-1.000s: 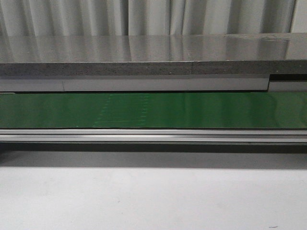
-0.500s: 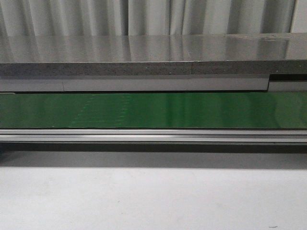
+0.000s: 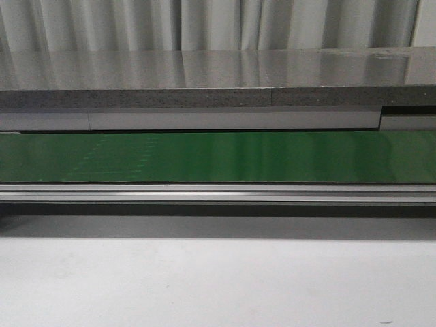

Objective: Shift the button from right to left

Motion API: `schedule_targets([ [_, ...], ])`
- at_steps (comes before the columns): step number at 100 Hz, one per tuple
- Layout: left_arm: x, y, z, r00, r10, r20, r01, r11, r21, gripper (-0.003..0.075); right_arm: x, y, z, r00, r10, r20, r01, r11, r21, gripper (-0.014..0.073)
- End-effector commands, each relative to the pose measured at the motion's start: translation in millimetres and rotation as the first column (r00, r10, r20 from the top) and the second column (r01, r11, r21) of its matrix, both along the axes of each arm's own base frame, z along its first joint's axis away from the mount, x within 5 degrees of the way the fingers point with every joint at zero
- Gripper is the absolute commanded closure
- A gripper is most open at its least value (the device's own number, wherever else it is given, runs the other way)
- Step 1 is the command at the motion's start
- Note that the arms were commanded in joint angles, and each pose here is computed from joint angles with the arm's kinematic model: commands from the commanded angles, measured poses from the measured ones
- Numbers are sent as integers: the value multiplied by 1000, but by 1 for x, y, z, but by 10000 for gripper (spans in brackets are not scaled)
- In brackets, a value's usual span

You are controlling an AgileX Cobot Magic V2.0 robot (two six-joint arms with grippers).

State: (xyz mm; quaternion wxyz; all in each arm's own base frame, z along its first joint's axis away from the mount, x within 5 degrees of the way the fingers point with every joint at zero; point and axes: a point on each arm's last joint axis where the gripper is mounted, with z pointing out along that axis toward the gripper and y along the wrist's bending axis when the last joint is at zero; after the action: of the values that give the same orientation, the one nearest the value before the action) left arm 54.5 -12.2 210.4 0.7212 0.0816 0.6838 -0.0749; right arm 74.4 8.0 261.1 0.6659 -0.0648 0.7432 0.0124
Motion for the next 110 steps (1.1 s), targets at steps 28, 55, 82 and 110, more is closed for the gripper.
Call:
schedule_targets([
  [28,-2,0,-5,997,-10,70,12,999,-30,715,-15,-2,-22,986,-17,166,10,999,38,662],
  [55,-2,0,-5,997,-10,70,12,999,-30,715,-21,-5,-47,979,-52,198,43,998,46,662],
  [82,-2,0,-5,997,-10,70,12,999,-30,715,-19,-7,-55,975,-97,198,82,993,83,662],
  [110,-2,0,-5,997,-10,70,12,999,-30,715,-19,-7,-56,976,-97,197,83,994,77,662],
])
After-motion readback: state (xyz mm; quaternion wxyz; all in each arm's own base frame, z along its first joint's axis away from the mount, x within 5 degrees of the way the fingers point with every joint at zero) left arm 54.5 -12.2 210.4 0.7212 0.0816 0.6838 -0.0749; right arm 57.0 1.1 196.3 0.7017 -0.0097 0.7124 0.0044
